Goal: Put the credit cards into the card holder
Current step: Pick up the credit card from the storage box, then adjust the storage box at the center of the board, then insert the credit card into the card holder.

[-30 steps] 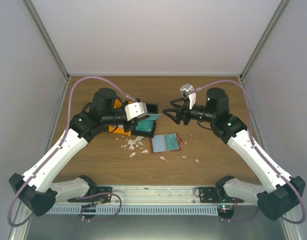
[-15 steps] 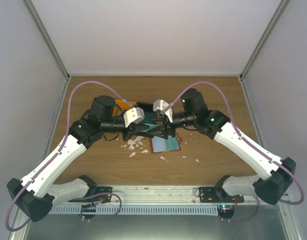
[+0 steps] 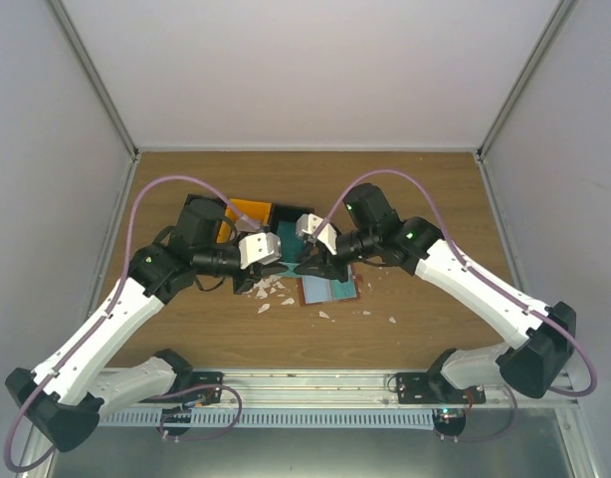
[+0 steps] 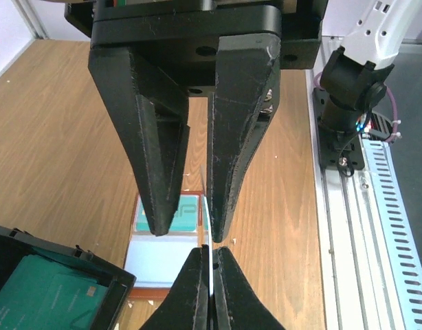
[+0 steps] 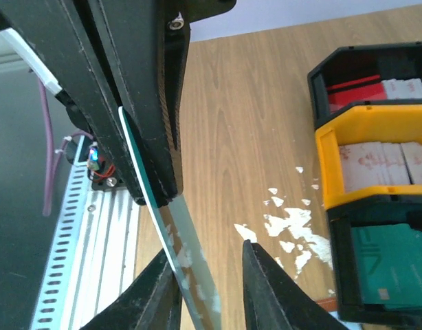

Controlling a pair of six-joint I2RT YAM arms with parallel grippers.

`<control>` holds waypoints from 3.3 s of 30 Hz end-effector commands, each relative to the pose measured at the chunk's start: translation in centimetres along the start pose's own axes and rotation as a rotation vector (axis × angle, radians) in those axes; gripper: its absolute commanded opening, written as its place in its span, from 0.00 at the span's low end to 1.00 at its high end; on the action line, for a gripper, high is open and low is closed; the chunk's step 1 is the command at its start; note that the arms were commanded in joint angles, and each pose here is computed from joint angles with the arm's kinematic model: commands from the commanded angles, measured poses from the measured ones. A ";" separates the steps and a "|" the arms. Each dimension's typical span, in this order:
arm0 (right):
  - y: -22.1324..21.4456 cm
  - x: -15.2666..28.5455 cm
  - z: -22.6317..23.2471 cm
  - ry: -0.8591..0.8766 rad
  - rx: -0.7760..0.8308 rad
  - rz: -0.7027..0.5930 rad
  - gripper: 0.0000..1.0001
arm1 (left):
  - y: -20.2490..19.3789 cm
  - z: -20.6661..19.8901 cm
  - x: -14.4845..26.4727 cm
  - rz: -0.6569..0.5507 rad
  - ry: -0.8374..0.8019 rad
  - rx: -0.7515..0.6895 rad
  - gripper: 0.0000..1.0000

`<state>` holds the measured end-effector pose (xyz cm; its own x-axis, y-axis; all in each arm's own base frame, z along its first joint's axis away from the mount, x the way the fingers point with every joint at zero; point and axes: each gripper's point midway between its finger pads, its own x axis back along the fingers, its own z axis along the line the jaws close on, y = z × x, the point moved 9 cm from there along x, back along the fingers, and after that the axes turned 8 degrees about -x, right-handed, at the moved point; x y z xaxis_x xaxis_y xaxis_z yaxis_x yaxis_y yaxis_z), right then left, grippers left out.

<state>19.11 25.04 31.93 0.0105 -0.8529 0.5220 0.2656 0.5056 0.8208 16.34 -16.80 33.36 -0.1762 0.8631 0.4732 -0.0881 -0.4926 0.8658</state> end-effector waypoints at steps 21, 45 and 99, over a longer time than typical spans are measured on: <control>1.4 0.4 1.2 0.085 0.045 -0.056 0.01 | -0.7 0.1 -1.6 0.009 -0.096 0.034 0.01; -14.8 -0.9 -6.2 -0.380 -0.965 -0.112 0.00 | -6.3 4.9 -3.9 -0.252 0.537 0.842 0.86; -23.7 -4.7 -11.7 -0.245 -1.317 -0.026 0.01 | -18.5 0.6 -16.2 0.246 0.407 1.157 0.31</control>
<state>24.49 16.05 8.69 -0.1735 -0.7727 0.6106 0.9843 -0.1164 0.1324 21.79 -21.24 9.74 -0.3734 0.5446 0.7510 0.8668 -0.0837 0.4916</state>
